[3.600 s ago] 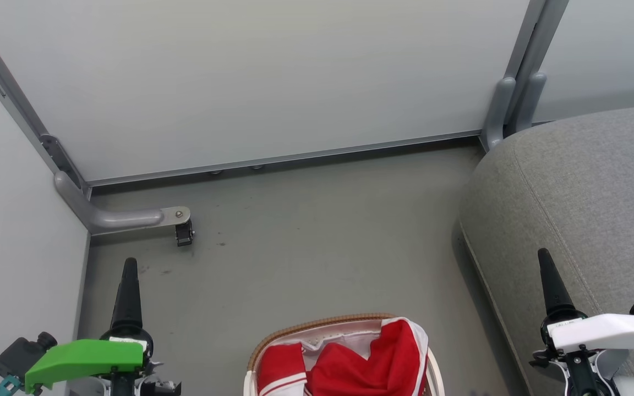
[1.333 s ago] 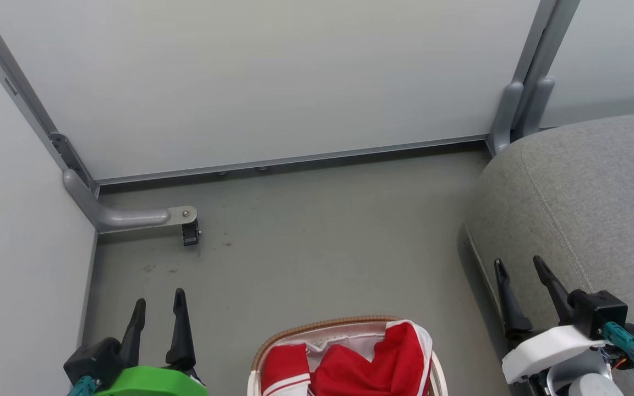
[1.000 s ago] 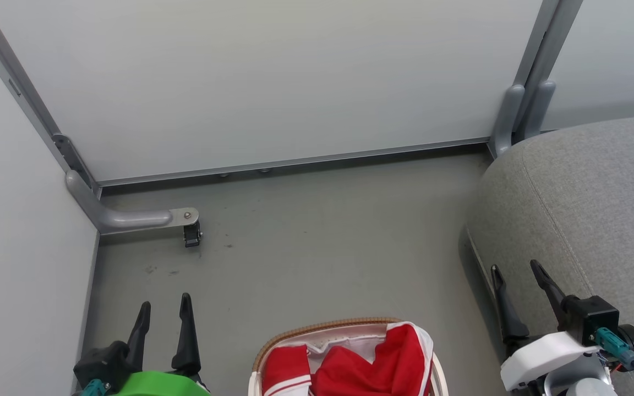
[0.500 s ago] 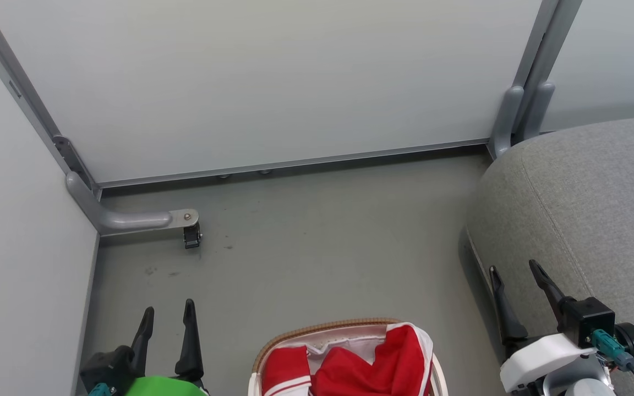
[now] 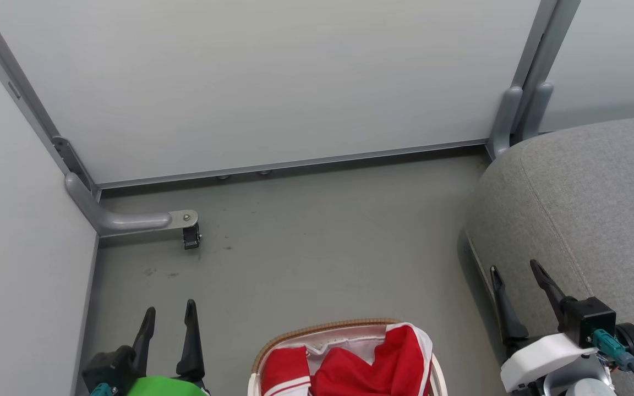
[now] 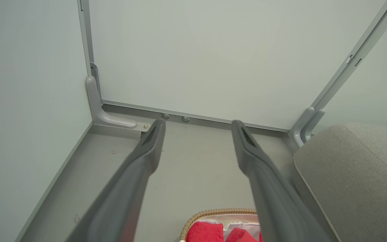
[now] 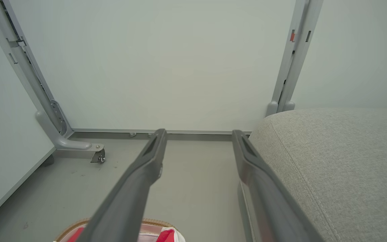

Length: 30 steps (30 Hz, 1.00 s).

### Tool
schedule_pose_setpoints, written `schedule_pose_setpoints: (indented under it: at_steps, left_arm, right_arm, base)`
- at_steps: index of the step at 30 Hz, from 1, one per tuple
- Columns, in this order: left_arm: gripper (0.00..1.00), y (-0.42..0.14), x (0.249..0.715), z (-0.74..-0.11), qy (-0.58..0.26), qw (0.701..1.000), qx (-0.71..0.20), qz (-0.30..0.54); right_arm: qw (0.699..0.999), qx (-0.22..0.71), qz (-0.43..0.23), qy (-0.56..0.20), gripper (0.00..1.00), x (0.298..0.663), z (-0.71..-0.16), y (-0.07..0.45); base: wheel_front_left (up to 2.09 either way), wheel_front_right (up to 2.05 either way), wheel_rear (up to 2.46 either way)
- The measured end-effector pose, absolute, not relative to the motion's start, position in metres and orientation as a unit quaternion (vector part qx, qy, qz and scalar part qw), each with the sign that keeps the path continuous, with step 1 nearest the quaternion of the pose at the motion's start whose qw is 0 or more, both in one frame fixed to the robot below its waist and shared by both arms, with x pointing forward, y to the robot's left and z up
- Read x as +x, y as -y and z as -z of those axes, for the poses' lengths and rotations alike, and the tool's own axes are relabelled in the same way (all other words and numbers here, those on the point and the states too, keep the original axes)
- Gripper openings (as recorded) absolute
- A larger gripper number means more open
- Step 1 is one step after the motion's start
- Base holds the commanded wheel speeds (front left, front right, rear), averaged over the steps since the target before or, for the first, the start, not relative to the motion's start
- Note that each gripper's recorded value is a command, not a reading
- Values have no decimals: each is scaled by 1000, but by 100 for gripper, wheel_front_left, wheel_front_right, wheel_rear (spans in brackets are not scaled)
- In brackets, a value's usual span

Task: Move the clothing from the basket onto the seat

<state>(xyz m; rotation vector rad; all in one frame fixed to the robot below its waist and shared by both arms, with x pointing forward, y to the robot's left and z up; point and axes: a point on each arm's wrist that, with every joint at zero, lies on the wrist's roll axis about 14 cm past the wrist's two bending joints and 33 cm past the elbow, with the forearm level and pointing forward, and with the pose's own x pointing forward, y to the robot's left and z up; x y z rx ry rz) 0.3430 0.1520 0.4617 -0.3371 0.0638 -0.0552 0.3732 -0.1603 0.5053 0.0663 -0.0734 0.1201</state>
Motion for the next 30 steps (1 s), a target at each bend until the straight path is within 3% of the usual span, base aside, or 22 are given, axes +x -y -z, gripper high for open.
schedule_pose_setpoints:
  at_steps: [16, 30]
  left_arm:
    - [100, -132, 342, -455, -47, 984, -159, 60]
    - [100, -37, 374, -447, -70, 966, -92, 233]
  right_arm:
    - [997, 34, -53, 36, 100, 375, -505, 165]
    - [997, 31, -31, 59, 100, 410, -516, 181]
  base:
    - [0, 0, 0]
    - [0, 0, 0]
